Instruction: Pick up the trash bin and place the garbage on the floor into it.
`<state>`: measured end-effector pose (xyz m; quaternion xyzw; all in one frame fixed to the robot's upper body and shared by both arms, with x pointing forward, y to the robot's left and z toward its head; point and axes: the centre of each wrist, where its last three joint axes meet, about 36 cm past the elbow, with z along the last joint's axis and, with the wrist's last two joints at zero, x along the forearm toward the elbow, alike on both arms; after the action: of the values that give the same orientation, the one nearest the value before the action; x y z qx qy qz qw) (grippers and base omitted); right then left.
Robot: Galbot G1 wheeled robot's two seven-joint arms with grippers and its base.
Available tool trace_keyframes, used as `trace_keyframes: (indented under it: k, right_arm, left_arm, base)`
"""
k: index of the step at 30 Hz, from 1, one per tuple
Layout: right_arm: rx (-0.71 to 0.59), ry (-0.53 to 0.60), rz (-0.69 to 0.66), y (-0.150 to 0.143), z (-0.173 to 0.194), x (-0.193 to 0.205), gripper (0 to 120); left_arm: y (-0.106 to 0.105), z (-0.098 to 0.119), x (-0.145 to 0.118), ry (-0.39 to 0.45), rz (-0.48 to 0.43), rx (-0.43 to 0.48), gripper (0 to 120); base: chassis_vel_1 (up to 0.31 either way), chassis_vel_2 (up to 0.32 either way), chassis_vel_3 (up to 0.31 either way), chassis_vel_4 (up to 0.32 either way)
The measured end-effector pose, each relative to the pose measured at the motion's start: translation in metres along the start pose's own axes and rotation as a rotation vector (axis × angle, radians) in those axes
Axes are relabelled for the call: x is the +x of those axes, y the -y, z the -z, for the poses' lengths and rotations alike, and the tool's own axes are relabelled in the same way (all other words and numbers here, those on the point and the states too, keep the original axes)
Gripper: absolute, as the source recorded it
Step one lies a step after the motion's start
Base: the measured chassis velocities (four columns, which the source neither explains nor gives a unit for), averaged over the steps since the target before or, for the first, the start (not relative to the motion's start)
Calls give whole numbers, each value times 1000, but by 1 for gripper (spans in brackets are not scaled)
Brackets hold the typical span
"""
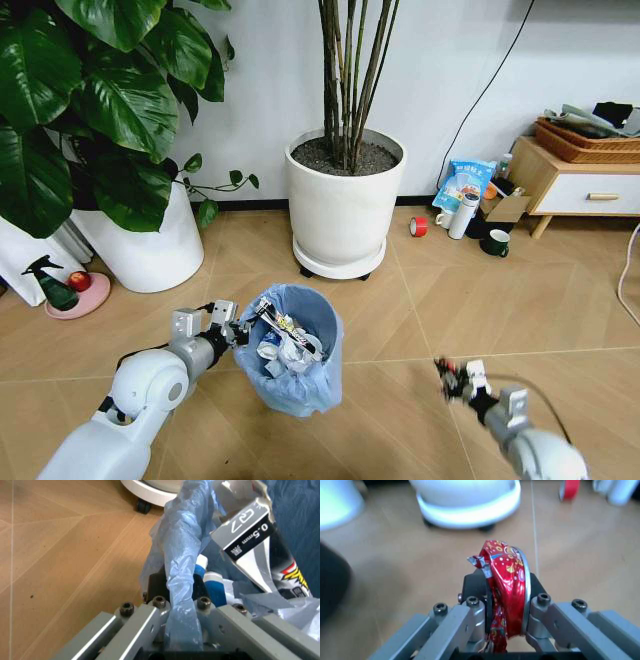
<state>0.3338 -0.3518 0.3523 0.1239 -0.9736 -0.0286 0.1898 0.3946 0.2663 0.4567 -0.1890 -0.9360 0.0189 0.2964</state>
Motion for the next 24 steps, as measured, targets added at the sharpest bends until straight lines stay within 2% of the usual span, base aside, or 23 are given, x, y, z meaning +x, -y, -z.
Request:
trace_keyframes:
  k: [2,5,6,9,10,13,20,22,24]
  right_arm:
    - [-4,17,10,-4,8,-3,10]
    - [-7,94,73,-21,48,-18,10]
    - [-7,94,73,-21,48,-18,10]
    - [25,165,164,-35,95,-38,10]
    - [25,165,164,-35,95,-38,10]
    - [49,218,312,-55,155,-58,10]
    - [74,198,471,-86,177,-81,10]
    - [71,186,570,-109,188,-92,10]
    - [73,181,595,-116,190,-95,10]
  left_arm:
    - [0,0,-1,-1,-1,0,0]
    - [2,1,-3,0,-7,-6,0]
    - [2,1,-3,0,-7,-6,0]
    - [2,3,-4,-5,-8,-20,0]
    - [2,3,-4,-5,-8,-20,0]
    - [-1,4,-6,-10,-2,-25,0]
    - [-1,3,-14,-13,-4,-12,0]
    - [-1,4,-20,-13,-6,-4,0]
    - [-1,4,-22,-14,-6,-2,0]
  base:
    - [0,0,0,0]
    - [0,0,0,0]
    - [0,0,0,0]
    - [0,0,0,0]
    - [0,0,0,0]
    - [0,0,0,0]
    - [0,0,0,0]
    - [0,0,0,0]
    - [0,0,0,0]
